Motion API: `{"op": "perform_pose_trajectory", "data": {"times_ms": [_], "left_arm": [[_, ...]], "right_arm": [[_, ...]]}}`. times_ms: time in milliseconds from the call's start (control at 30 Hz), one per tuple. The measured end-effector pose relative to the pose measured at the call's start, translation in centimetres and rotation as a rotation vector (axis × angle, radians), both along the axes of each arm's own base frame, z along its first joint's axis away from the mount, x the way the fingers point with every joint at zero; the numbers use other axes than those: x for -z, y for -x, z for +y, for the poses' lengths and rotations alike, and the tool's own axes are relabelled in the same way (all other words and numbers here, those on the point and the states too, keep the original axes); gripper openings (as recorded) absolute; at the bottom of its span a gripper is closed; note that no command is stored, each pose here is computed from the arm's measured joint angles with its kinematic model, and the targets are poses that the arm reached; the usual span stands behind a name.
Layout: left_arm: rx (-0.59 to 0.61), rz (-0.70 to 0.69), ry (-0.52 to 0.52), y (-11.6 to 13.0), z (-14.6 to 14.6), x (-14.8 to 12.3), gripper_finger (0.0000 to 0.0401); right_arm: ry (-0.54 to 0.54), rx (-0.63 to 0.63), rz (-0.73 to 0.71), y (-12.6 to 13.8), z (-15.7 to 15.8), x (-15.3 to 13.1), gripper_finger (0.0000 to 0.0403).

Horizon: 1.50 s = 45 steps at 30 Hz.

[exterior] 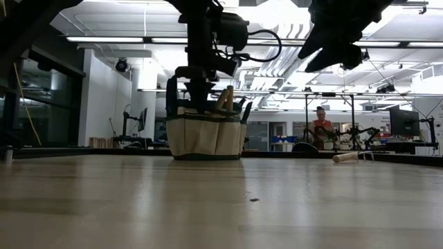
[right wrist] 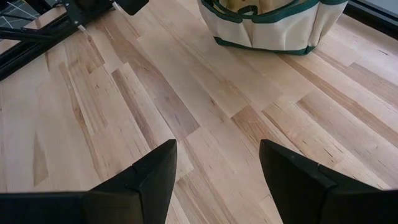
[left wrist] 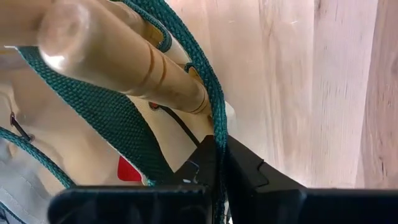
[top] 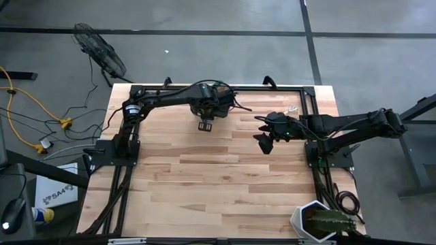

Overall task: Pick & Place Garden tools in Gardening bag
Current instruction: Adjust the white gardening bag on the table

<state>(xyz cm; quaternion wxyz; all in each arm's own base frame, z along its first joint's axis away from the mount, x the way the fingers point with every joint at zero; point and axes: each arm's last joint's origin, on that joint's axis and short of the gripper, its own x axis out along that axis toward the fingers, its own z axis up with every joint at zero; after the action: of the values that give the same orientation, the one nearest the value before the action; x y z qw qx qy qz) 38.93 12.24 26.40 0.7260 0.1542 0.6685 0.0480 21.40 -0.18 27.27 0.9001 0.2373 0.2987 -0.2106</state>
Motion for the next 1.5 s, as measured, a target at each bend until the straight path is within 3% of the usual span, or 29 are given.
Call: {"op": "perform_pose_trajectory", "data": {"times_ms": [233, 833, 1067, 1500], "left_arm": [[-0.016, -0.021, 0.004, 0.3, -0.1, -0.9, 0.0005], [-0.072, -0.272, 0.098, 0.3, -0.5, -8.4, 0.0002], [-0.125, -0.323, 0.225, 0.1, -1.0, -8.5, 0.0002], [-0.116, -0.433, 0.254, -1.7, -4.6, -8.9, 0.0001]], "right_arm": [[0.0, 0.0, 0.0, 0.0, 0.0, 0.0, 0.0221], [0.0, 0.0, 0.0, 0.0, 0.0, 0.0, 0.0221], [0.0, 0.0, 0.0, 0.0, 0.0, 0.0, 0.0221], [-0.031, -0.035, -0.001, 0.0, 0.1, 0.0, 0.0221]]}}
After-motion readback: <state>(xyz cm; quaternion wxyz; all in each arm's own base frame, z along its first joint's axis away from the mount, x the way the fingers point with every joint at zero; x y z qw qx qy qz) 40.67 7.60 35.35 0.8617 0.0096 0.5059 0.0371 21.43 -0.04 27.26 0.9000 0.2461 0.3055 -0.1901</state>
